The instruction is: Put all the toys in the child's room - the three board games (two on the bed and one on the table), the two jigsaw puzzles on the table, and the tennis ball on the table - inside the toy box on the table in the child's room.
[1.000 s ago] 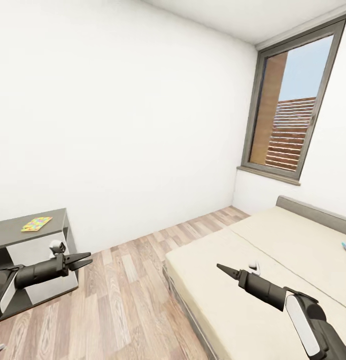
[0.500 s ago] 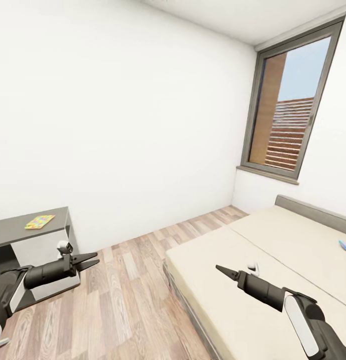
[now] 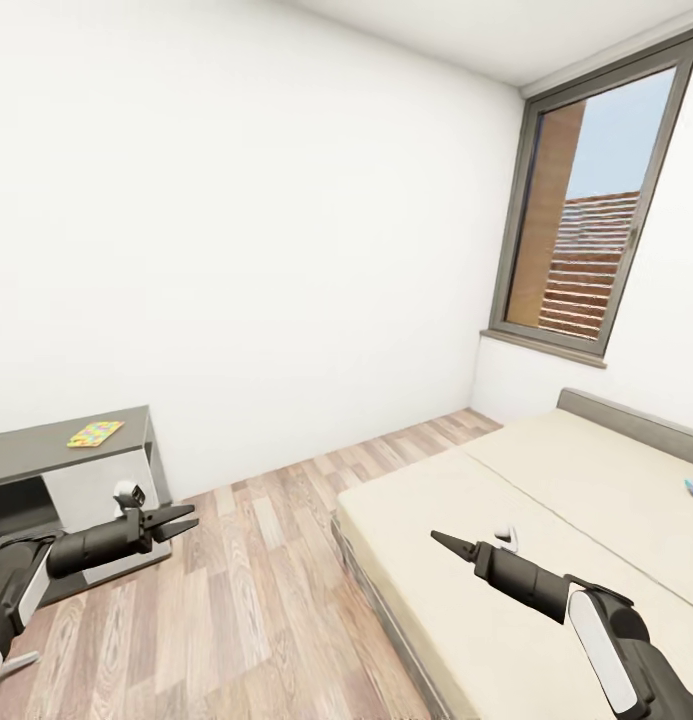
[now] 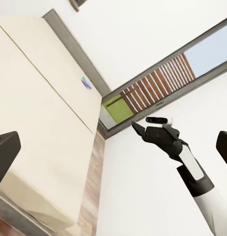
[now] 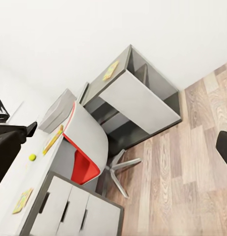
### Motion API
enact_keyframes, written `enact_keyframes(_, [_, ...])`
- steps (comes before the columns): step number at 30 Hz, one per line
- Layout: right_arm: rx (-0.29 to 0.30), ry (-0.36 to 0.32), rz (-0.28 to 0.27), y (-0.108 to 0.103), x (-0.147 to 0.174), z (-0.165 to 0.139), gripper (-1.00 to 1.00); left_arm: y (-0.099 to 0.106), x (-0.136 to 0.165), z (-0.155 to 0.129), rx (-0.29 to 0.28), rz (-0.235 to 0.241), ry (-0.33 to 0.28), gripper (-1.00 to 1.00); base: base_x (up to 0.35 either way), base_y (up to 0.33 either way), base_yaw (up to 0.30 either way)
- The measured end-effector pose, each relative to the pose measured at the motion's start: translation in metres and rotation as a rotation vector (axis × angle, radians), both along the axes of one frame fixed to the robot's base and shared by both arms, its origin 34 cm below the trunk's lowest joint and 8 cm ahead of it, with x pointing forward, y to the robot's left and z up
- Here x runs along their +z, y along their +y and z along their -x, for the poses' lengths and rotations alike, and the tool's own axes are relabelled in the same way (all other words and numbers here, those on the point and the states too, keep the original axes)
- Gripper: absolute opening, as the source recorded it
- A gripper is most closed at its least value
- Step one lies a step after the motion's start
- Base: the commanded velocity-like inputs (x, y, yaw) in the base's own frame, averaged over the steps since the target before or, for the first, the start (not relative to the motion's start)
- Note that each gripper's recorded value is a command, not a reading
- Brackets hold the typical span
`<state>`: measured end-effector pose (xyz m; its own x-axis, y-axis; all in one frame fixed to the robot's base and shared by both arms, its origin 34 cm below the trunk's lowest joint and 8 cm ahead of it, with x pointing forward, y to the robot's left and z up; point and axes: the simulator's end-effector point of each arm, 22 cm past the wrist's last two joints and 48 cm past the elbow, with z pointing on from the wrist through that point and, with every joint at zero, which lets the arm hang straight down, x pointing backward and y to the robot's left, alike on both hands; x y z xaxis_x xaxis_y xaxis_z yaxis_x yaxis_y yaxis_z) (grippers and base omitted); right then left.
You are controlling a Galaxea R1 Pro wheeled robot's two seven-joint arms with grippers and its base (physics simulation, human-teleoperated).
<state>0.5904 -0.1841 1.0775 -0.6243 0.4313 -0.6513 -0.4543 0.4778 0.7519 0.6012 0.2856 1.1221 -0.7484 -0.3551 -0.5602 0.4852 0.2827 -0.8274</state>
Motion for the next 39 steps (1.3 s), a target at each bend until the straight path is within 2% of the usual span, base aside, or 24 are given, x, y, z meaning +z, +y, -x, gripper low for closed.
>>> enact_keyframes(39, [0.002, 0.042, 0.000, 0.001, -0.020, -0.003, 1.00, 0.001, -0.017, -0.003, -0.005, 0.012, 0.037, 1.00, -0.072, -0.058, 0.225])
